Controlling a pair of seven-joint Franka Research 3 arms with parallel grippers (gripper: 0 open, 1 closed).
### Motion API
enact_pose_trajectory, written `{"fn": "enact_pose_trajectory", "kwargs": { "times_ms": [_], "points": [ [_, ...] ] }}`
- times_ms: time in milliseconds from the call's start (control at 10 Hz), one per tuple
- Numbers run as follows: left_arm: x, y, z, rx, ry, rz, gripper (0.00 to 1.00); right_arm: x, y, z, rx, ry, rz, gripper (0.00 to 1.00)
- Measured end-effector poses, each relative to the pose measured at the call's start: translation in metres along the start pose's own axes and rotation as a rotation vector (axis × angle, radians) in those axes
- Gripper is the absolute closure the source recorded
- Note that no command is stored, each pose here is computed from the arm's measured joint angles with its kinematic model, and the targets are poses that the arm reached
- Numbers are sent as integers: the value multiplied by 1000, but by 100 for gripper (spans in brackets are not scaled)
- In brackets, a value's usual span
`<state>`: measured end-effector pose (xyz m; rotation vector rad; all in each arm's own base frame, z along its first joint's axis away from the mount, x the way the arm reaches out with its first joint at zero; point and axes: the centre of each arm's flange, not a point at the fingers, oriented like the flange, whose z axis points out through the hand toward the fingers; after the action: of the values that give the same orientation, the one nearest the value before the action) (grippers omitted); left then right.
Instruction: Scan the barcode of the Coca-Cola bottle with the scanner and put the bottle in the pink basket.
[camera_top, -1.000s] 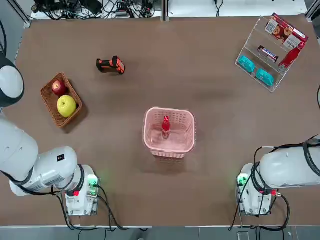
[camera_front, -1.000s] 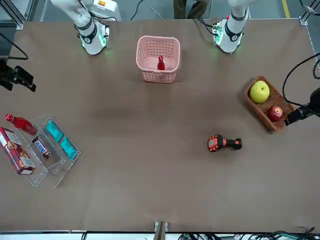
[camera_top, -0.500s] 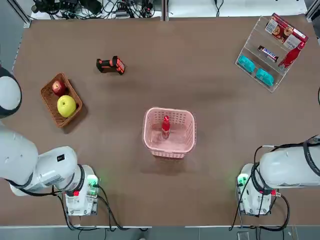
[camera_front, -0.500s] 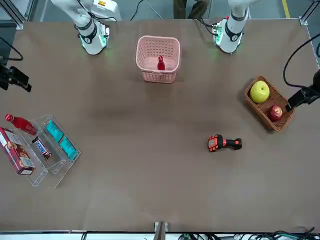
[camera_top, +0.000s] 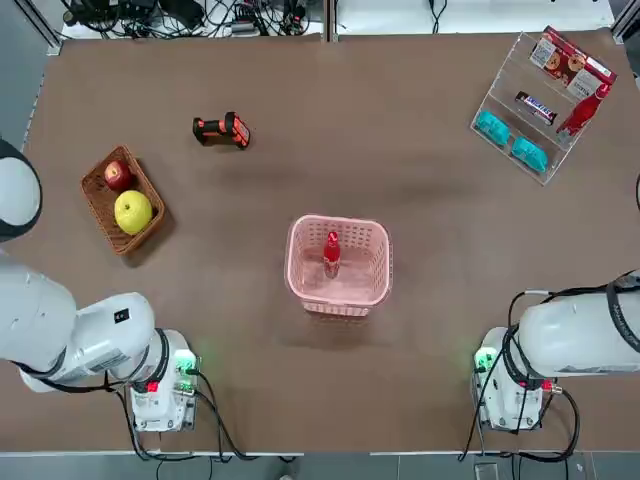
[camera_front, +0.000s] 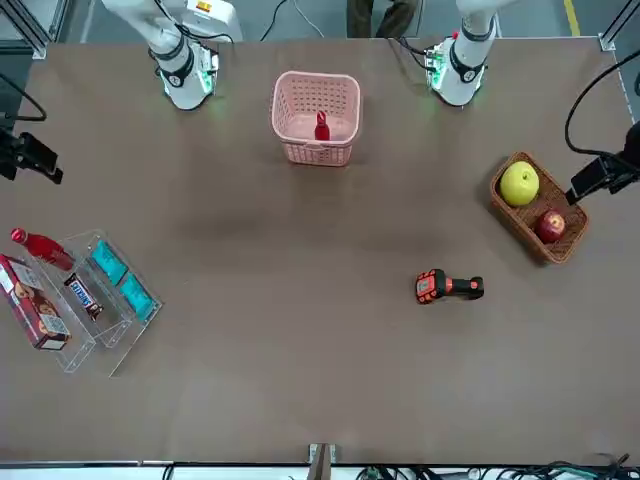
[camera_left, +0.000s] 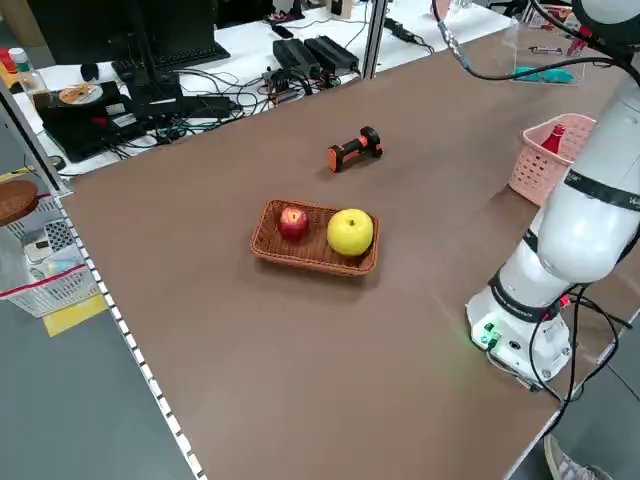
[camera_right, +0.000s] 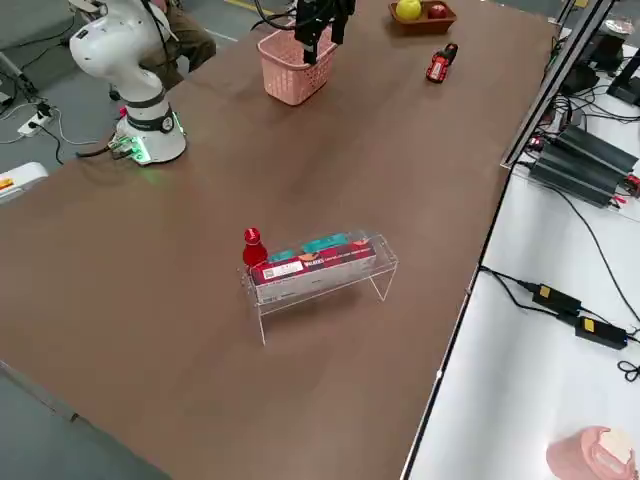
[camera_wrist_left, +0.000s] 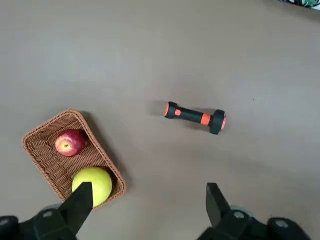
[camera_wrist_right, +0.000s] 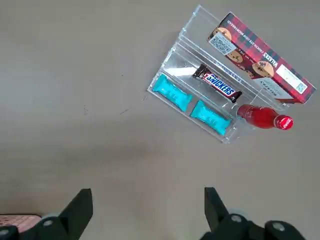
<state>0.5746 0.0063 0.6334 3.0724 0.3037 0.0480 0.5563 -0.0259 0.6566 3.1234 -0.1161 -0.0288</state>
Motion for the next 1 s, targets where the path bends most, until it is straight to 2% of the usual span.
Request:
{"fn": "enact_pose_trajectory", "kwargs": {
  "times_ms": [1000],
  "points": [
    [1, -6, 4, 2, -8, 57, 0, 0, 0, 0, 0, 0, -2, 1]
  ]
}}
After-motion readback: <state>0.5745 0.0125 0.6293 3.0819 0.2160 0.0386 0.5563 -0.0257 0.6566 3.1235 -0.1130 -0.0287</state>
